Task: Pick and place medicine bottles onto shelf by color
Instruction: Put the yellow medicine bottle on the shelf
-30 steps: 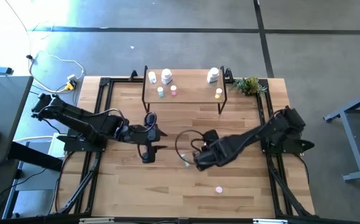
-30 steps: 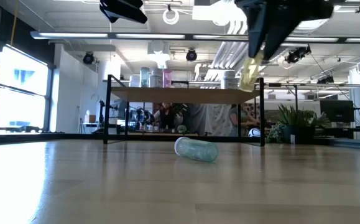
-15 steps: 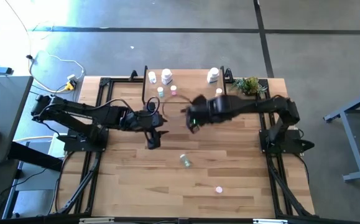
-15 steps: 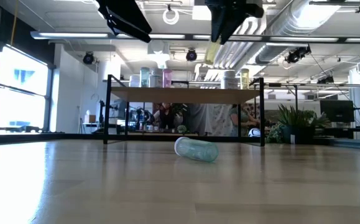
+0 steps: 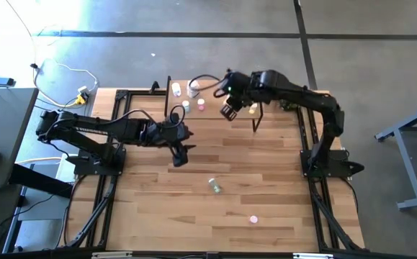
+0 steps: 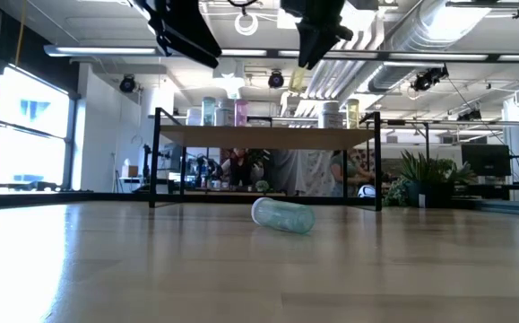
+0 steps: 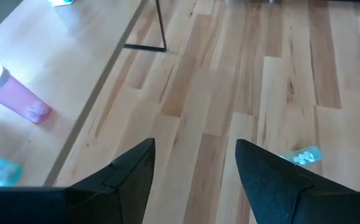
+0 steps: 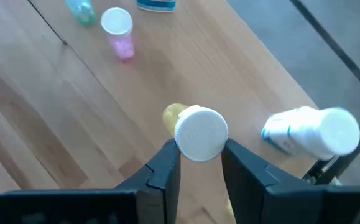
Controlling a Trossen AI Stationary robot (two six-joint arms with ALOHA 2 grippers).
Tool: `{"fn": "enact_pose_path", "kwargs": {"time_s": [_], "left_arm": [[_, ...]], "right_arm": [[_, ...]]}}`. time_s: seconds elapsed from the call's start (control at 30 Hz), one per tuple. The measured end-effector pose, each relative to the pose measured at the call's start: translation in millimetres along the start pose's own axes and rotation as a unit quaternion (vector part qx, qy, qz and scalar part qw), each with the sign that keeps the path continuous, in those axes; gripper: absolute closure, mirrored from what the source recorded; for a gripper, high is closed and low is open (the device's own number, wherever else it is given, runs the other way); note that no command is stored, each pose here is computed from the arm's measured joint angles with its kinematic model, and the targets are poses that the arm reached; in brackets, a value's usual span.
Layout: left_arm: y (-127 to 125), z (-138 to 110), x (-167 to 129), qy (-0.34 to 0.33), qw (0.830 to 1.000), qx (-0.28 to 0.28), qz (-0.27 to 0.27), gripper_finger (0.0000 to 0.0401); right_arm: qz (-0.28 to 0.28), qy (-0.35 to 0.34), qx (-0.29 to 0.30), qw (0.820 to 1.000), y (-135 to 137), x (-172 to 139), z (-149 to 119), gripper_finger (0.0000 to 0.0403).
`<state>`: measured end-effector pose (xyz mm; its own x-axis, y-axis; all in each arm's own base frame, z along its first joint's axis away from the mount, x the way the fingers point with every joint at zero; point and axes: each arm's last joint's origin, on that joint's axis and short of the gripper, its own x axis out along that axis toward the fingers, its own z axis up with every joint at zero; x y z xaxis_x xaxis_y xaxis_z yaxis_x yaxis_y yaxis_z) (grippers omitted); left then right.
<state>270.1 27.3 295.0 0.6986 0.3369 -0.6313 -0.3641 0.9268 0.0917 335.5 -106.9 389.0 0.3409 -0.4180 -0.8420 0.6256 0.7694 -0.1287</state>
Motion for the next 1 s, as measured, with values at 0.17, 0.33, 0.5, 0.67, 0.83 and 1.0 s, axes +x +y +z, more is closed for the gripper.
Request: {"fn": "enact_pose_path", "kwargs": {"time_s": [0.17, 0.33, 0.5, 0.67, 0.83, 1.0], "left_arm": [[6.1, 0.6, 1.6, 0.001, 1.000, -0.008, 0.009, 0.0188], [11.9, 2.1, 3.0, -0.003, 1.000, -0.016, 0.017, 0.0188], [17.5, 3.0, 4.3, -0.004, 0.999, -0.023, 0.025, 0.0188], [21.4, 3.3, 5.2, -0.004, 0.999, -0.028, 0.031, 0.0188], [23.0, 3.4, 5.5, -0.004, 0.999, -0.030, 0.033, 0.0188], [23.1, 3.3, 5.5, -0.004, 0.999, -0.030, 0.036, 0.0188]], "right_arm": [[0.023, 0.017, -0.036, 0.999, -21.6, 13.9, 7.2, 0.0309], [0.031, 0.033, -0.074, 0.996, -36.0, 26.6, 10.7, 0.0309], [0.028, 0.055, -0.108, 0.992, -43.1, 43.2, 12.7, 0.0310], [0.041, 0.083, -0.158, 0.983, -43.0, 61.9, 12.7, 0.0310], [0.036, 0.097, -0.184, 0.977, -40.9, 72.5, 12.7, 0.0310], [0.033, 0.096, -0.172, 0.980, -41.0, 72.6, 13.1, 0.0309]]}}
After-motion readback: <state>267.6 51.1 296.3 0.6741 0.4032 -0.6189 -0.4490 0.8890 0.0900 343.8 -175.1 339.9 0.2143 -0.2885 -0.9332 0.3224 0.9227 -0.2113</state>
